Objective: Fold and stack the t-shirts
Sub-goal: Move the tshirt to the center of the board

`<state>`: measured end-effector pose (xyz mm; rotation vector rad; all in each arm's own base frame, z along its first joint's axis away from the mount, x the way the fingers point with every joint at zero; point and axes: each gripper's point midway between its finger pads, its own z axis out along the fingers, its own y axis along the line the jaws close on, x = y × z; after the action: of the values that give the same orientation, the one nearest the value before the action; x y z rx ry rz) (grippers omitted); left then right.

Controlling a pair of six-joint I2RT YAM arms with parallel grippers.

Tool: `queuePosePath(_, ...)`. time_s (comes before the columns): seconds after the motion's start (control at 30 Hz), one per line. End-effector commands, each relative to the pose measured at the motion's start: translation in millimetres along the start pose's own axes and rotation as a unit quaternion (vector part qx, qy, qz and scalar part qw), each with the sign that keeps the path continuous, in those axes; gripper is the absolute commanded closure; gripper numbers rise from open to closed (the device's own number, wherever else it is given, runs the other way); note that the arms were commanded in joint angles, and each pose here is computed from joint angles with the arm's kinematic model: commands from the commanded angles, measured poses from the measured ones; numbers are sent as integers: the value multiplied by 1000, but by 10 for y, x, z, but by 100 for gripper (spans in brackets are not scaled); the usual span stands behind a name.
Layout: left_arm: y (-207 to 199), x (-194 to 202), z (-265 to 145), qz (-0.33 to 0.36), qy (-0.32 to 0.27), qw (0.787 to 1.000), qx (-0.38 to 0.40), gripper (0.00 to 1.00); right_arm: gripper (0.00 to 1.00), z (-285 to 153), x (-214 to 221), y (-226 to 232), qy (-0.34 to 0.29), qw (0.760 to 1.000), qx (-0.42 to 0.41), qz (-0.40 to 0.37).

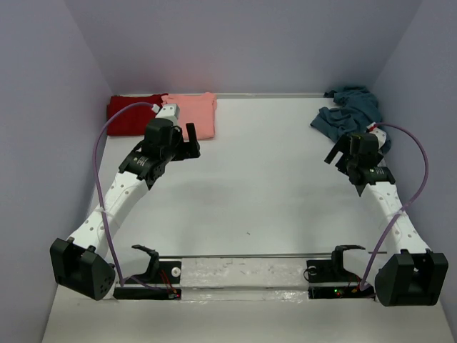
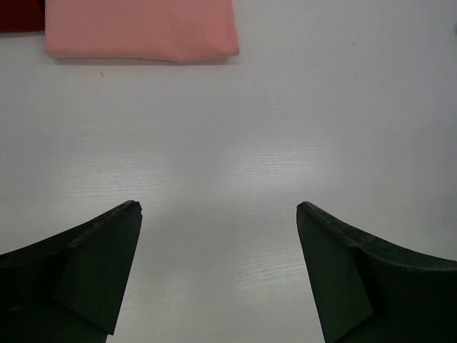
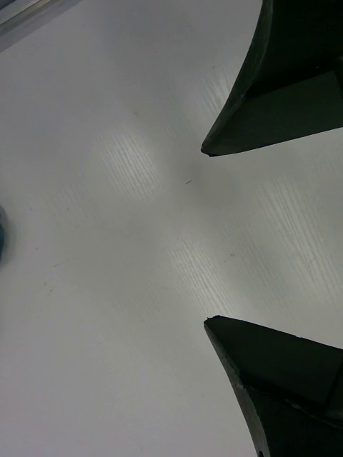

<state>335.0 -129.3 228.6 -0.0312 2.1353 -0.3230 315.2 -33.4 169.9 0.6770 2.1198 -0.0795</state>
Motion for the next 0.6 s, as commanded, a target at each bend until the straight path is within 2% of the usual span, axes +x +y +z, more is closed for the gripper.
queuePosePath(0.0, -28, -61, -19, 7, -10, 1000, 6, 1, 0, -39, -126, 231, -28, 998, -63, -2)
queuePosePath(0.07, -27, -57, -19, 7, -9, 1000, 7, 1, 0, 12, -90, 348, -9, 996, -88, -20)
queuePosePath(0.23, -40, -76, -43, 6, -14, 1000, 10, 1, 13, 383, 92, 509, 57, 994, -91, -39)
queuePosePath(0.33, -48, -84, -57, 6, -15, 1000, 12, 1, 9, 627, 254, 609, 99, 990, -90, -53)
queuePosePath(0.37, -49, -73, -57, 7, -14, 1000, 13, 1, 4, 634, 187, 745, 97, 987, -110, -60)
queuePosePath(0.47, -67, -78, -64, 6, -15, 1000, 19, 1, 0, 779, -70, 865, 58, 992, -101, -56)
queuePosePath(0.57, -98, -79, -66, 7, -15, 999, 27, 1, 4, 1002, -140, 919, 62, 992, -83, -68)
